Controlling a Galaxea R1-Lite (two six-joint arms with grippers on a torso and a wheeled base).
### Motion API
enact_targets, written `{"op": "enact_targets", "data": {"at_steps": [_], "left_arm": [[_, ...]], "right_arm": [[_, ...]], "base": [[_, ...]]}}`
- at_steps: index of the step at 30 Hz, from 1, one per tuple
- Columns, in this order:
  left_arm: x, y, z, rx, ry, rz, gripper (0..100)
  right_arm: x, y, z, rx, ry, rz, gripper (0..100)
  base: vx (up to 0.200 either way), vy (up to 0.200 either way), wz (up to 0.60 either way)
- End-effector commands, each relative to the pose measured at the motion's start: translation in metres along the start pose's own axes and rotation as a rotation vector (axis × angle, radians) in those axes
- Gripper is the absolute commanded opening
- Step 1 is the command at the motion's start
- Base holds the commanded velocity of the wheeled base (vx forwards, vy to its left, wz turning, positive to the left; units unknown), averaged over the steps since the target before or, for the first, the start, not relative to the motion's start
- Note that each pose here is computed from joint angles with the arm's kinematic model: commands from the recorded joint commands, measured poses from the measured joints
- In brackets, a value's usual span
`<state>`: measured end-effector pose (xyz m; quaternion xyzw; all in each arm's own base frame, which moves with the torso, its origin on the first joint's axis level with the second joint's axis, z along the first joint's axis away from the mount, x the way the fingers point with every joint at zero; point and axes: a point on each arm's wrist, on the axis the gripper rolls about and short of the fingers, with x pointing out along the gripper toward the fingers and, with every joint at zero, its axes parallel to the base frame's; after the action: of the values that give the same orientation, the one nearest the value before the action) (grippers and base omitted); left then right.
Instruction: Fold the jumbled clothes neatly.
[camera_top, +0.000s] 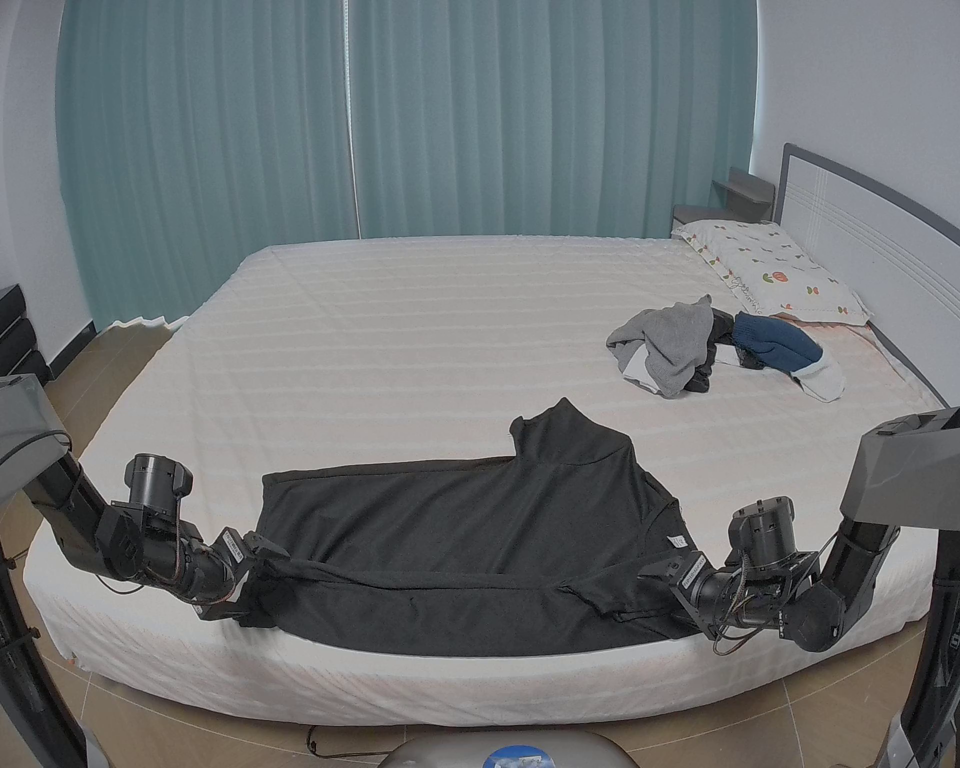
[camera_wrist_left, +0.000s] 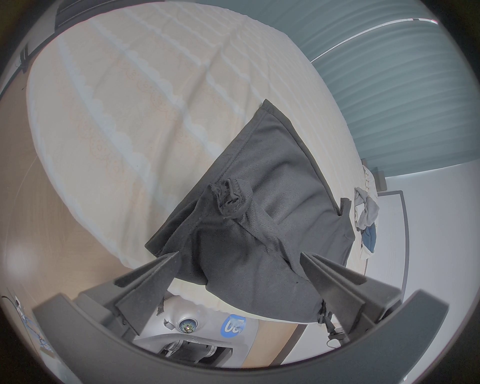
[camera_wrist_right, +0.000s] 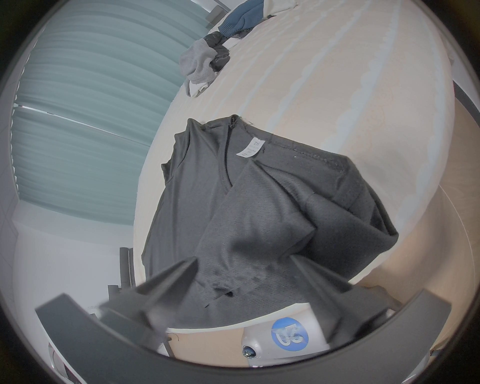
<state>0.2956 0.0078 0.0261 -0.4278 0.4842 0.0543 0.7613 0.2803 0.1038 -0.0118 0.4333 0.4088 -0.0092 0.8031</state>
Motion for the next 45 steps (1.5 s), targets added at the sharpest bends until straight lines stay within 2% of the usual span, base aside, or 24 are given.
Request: {"op": "enact_targets", "data": {"at_steps": [1, 10, 18, 22, 23, 30, 34, 41, 45], "left_arm": [[0.0, 0.001, 0.001, -0.003, -0.001, 0.0, 100], [0.001, 0.001, 0.001, -0.003, 0.0, 0.001, 100], [0.001, 0.001, 0.001, -0.003, 0.0, 0.001, 100], [0.001, 0.001, 0.001, -0.003, 0.0, 0.001, 100], [0.001, 0.001, 0.001, -0.003, 0.0, 0.001, 100], [0.0, 0.001, 0.001, -0.003, -0.001, 0.0, 100], [0.001, 0.001, 0.001, -0.003, 0.0, 0.001, 100], [0.0, 0.0, 0.001, -0.001, -0.002, -0.001, 100], [0.0, 0.0, 0.001, -0.002, -0.002, -0.001, 100]], "right_arm": [[0.002, -0.006, -0.003, -0.002, 0.007, -0.027, 0], [-0.004, -0.005, -0.001, 0.008, -0.003, -0.021, 0], [-0.022, 0.002, 0.002, 0.02, -0.017, 0.019, 0], [-0.022, -0.001, 0.001, 0.022, -0.011, 0.008, 0], [-0.022, -0.001, 0.001, 0.022, -0.011, 0.008, 100], [-0.029, 0.0, 0.0, 0.022, -0.012, 0.016, 100], [-0.019, -0.004, 0.0, 0.027, -0.004, -0.004, 100], [-0.008, 0.0, 0.002, 0.019, -0.021, 0.038, 100], [-0.001, -0.003, -0.002, 0.01, -0.011, 0.021, 100]], "base": [[0.0, 0.0, 0.0], [0.0, 0.0, 0.0], [0.0, 0.0, 0.0], [0.0, 0.0, 0.0], [0.0, 0.0, 0.0], [0.0, 0.0, 0.0], [0.0, 0.0, 0.0], [0.0, 0.0, 0.0], [0.0, 0.0, 0.0]]}}
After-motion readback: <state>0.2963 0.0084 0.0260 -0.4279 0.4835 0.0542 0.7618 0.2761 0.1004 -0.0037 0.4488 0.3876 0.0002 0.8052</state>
